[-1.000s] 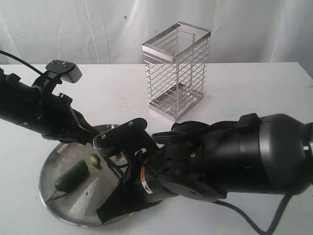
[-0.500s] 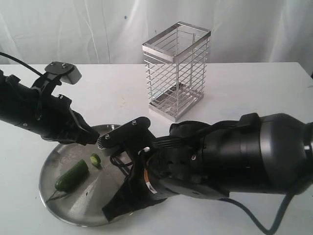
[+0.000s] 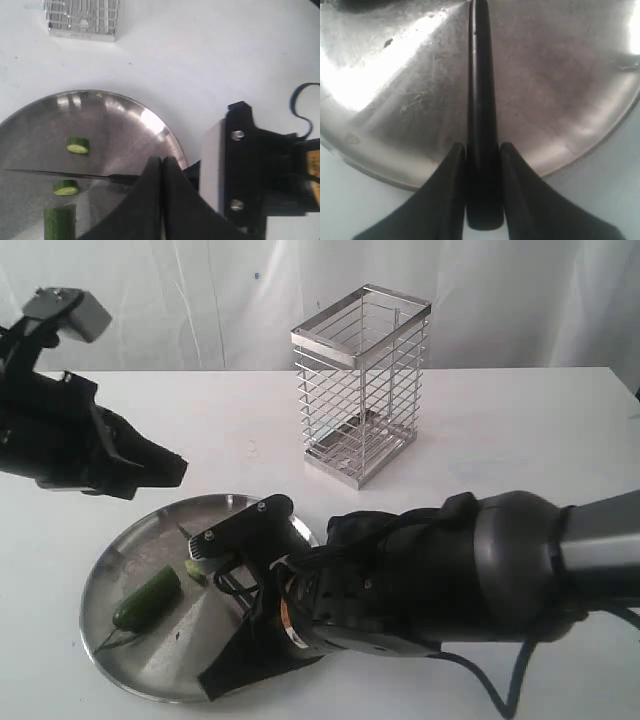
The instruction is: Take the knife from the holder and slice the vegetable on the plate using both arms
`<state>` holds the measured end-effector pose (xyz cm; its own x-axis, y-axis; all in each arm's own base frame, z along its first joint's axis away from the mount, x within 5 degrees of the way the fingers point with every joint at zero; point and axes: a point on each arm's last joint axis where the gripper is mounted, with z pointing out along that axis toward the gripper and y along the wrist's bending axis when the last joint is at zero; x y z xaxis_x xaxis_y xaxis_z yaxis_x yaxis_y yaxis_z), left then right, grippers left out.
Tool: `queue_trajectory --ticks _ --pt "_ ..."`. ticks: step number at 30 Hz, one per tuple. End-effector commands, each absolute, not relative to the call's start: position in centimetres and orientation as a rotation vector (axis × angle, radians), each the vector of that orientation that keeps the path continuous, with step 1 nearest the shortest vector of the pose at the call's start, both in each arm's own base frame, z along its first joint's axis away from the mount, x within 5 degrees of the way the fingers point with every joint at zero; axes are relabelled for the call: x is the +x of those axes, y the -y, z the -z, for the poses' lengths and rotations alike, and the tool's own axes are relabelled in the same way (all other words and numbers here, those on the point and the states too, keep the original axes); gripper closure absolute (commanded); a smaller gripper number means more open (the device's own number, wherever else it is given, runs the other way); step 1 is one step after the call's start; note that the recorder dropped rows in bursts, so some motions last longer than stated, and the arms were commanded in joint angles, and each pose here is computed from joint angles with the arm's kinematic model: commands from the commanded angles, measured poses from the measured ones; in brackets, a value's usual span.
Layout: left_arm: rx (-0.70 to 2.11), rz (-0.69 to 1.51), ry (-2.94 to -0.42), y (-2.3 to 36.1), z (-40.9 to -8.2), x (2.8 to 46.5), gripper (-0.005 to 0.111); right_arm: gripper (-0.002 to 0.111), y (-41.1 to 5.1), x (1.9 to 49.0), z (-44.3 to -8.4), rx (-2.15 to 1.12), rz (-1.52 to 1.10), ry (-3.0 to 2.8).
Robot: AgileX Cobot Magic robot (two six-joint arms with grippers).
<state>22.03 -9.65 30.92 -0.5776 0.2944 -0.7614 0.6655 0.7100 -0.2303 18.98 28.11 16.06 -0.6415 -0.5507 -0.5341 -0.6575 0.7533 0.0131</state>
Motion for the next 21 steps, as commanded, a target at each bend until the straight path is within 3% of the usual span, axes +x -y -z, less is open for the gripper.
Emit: queue_trajectory --ticks 1,10,21 --pt "0.729 0.677 -2.135 9.3 -32.9 19.5 0.107 0.108 -28.1 20.0 -15.1 -0.890 -0.302 -2.440" --pt "0.707 0.609 -2.057 7.9 -36.0 14.6 0.107 0.107 -28.5 20.7 -13.6 -0.885 -0.356 -2.435" --pt "0.678 0.583 -1.958 6.8 -38.0 10.0 0.107 0.068 -28.3 20.9 -13.0 -0.880 -0.342 -2.452"
